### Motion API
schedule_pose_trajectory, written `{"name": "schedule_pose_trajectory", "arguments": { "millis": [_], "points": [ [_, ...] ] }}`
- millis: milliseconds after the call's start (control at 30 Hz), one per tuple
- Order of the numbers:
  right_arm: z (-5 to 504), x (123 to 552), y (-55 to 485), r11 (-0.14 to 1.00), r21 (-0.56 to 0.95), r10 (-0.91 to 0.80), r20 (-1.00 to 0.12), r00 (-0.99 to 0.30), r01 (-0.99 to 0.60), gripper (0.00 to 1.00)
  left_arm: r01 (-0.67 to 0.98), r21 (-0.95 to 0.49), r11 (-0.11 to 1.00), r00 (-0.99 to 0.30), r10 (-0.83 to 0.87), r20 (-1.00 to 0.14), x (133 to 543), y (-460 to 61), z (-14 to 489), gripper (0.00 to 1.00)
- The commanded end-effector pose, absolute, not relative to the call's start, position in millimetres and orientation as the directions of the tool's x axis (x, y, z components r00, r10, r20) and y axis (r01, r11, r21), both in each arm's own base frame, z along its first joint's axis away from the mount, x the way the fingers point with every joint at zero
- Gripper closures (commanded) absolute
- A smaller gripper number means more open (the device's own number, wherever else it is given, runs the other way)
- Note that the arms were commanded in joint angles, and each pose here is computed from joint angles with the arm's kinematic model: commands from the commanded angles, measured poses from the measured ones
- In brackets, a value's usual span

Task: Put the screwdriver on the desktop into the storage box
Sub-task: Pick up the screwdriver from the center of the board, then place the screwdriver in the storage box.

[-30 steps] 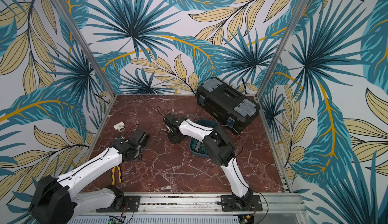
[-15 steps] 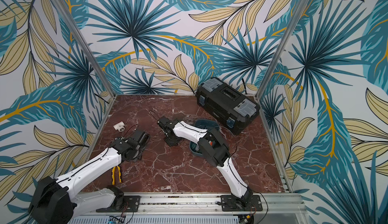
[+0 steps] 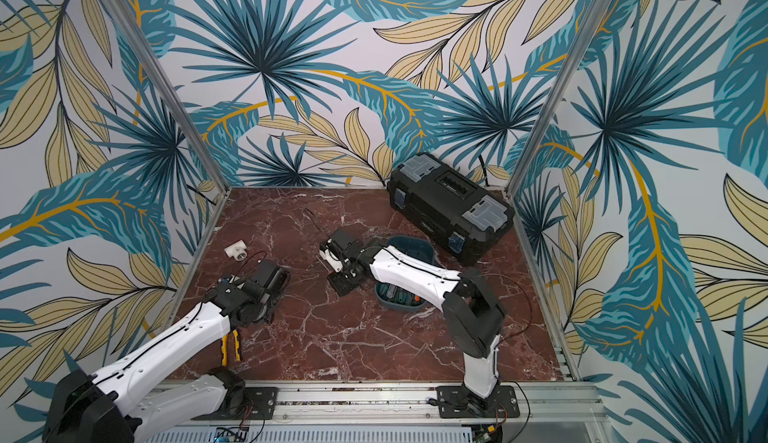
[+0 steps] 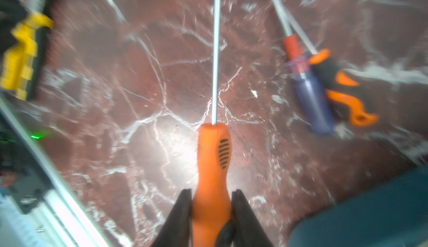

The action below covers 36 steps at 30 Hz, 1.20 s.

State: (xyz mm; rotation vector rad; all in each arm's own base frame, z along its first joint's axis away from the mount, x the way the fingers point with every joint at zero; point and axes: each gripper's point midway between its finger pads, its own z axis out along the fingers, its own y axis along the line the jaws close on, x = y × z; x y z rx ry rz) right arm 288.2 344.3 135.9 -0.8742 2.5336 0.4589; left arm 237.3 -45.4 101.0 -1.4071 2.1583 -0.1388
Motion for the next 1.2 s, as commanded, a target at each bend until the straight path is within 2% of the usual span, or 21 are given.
{"name": "schedule_pose_trajectory", "arguments": {
  "millis": [0,100,200,367,567,700,767,867,933,1167],
  "points": [
    [150,307,317,0.867,0.204,-0.269,-0.577,-0.771,-0.455,0.89,-0.829,-0.342,0.443,-0.306,-0.870,-0.386,230,-42,89,0.54],
    [140,312,262,0.960,0.191,-0.061,-0.565,-0.823,-0.203,0.89,-0.830,-0.332,0.448,-0.323,-0.872,-0.369,231,-46,83,0.54],
    [122,305,217,0.984,0.176,0.098,-0.530,-0.842,0.004,0.89,-0.822,-0.333,0.461,-0.345,-0.870,-0.353,235,-53,81,0.54],
    [105,296,172,0.978,0.134,0.206,-0.498,-0.842,0.160,0.89,-0.814,-0.319,0.485,-0.377,-0.860,-0.344,239,-59,79,0.54],
    [80,296,156,0.984,0.050,0.176,-0.438,-0.882,0.172,0.86,-0.814,-0.314,0.489,-0.391,-0.860,-0.328,236,-61,74,0.54],
    [70,299,148,0.984,-0.021,0.150,-0.438,-0.886,0.177,0.84,-0.815,-0.310,0.489,-0.394,-0.862,-0.320,234,-61,72,0.54],
    [68,298,145,0.983,-0.046,0.138,-0.435,-0.890,0.175,0.78,-0.814,-0.312,0.489,-0.395,-0.861,-0.320,233,-61,73,0.54],
    [66,296,143,0.985,-0.061,0.120,-0.421,-0.899,0.160,0.60,-0.817,-0.316,0.483,-0.389,-0.865,-0.317,233,-61,73,0.54],
    [68,296,148,0.989,-0.044,0.110,-0.415,-0.903,0.141,0.51,-0.818,-0.319,0.479,-0.386,-0.868,-0.313,233,-61,72,0.54],
    [116,319,180,0.999,0.032,0.030,-0.497,-0.867,0.016,0.48,-0.819,-0.329,0.470,-0.388,-0.876,-0.286,238,-69,69,0.54]
  ]
}}
